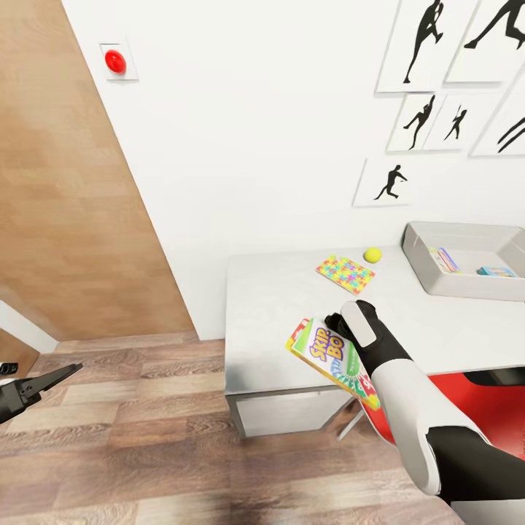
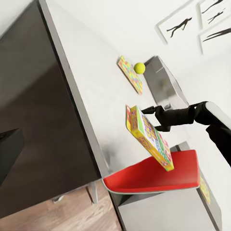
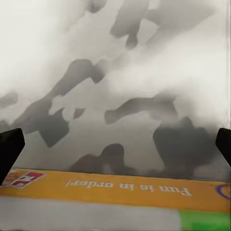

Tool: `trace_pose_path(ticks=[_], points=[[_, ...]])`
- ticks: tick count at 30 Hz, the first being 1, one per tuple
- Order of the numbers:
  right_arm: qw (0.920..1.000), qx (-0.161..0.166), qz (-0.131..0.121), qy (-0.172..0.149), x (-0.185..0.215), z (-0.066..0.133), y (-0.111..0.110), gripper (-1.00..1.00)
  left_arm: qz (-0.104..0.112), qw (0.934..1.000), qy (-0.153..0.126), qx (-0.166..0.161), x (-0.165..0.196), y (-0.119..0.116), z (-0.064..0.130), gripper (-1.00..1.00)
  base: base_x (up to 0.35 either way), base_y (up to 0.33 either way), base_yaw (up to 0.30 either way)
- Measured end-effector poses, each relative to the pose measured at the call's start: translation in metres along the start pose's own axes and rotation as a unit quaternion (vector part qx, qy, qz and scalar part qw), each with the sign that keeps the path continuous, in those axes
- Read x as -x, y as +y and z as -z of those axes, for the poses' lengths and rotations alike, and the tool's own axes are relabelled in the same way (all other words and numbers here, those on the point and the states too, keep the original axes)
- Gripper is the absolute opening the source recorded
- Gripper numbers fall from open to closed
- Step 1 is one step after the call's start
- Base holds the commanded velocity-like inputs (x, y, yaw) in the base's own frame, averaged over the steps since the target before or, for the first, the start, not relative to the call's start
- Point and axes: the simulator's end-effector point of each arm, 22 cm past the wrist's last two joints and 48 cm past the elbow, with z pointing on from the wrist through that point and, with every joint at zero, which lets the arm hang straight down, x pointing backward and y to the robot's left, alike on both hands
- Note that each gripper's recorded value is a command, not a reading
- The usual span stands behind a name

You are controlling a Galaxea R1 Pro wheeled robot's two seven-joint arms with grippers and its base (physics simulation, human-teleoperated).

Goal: Put all the toys in the child's room - the three board games (two on the bed and one on the table), the two jigsaw puzzles on the table, and the tennis ball on the table - inside the toy box on the table in the child's room.

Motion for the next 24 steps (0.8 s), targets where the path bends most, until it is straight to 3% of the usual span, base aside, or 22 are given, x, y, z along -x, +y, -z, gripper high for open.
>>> trace_pose_path(ticks=[16, 24], points=[[1.0000, 0.000, -0.001, -0.002, 0.001, 0.000, -0.001, 1.00, 0.000, 1.0000, 0.000, 0.000, 0.000, 0.000, 0.000, 1.00, -0.033, 0.000, 0.000], [0.9996, 0.002, -0.014, -0.023, 0.016, 0.006, 0.000, 1.00, 0.000, 1.0000, 0.000, 0.000, 0.000, 0.000, 0.000, 1.00, 0.000, 0.000, 0.000]])
